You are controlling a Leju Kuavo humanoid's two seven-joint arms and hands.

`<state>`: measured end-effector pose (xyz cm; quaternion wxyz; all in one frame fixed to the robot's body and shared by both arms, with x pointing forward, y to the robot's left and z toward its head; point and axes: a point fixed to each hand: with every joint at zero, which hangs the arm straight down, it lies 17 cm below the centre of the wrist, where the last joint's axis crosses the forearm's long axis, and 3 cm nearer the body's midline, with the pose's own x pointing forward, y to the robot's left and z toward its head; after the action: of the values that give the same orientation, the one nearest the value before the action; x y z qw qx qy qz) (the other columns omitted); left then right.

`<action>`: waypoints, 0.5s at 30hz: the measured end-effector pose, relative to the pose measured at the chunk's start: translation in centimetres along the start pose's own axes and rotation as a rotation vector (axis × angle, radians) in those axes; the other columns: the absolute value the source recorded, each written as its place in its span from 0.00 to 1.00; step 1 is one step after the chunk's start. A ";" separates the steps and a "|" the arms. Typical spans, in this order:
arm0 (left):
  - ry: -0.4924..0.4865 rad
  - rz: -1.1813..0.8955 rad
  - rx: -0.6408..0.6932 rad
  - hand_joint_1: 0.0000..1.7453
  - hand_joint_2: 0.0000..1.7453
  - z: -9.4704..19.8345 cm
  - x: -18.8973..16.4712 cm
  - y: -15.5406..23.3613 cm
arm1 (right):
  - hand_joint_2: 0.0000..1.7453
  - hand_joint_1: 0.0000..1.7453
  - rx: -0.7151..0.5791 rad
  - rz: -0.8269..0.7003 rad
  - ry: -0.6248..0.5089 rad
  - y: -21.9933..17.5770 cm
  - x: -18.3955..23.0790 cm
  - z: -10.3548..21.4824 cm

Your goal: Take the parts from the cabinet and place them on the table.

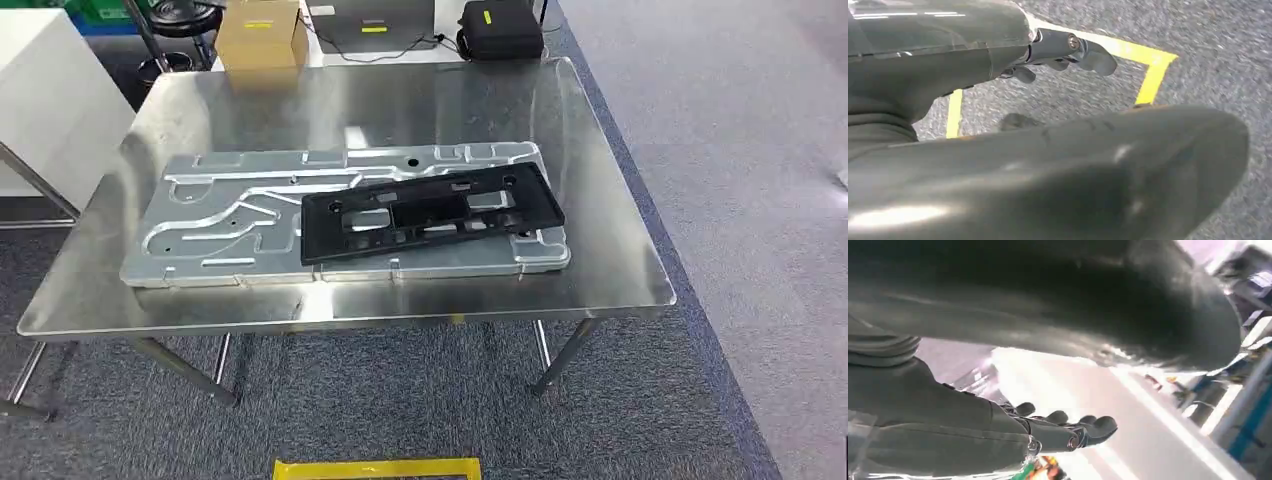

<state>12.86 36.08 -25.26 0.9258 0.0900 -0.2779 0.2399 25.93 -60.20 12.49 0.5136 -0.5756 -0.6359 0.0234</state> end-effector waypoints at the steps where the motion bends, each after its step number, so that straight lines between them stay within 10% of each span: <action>1: -0.001 0.000 0.000 0.00 0.00 0.0 0.0 0.0 | 0.00 0.00 0.000 0.008 0.011 -0.2 -0.4 0.3; 10: -0.012 0.004 -0.004 0.00 0.00 -0.1 0.4 -0.5 | 0.00 0.00 0.102 0.155 0.112 0.7 -4.4 2.6; 15: -0.006 0.009 -0.012 0.00 0.00 0.0 0.2 -0.8 | 0.00 0.00 0.497 0.390 0.552 6.2 -16.5 12.3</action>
<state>13.40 35.49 -25.16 0.9243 0.0840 -0.2827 0.2424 18.82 -63.68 -7.43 0.7740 -0.5284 -0.3283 0.1179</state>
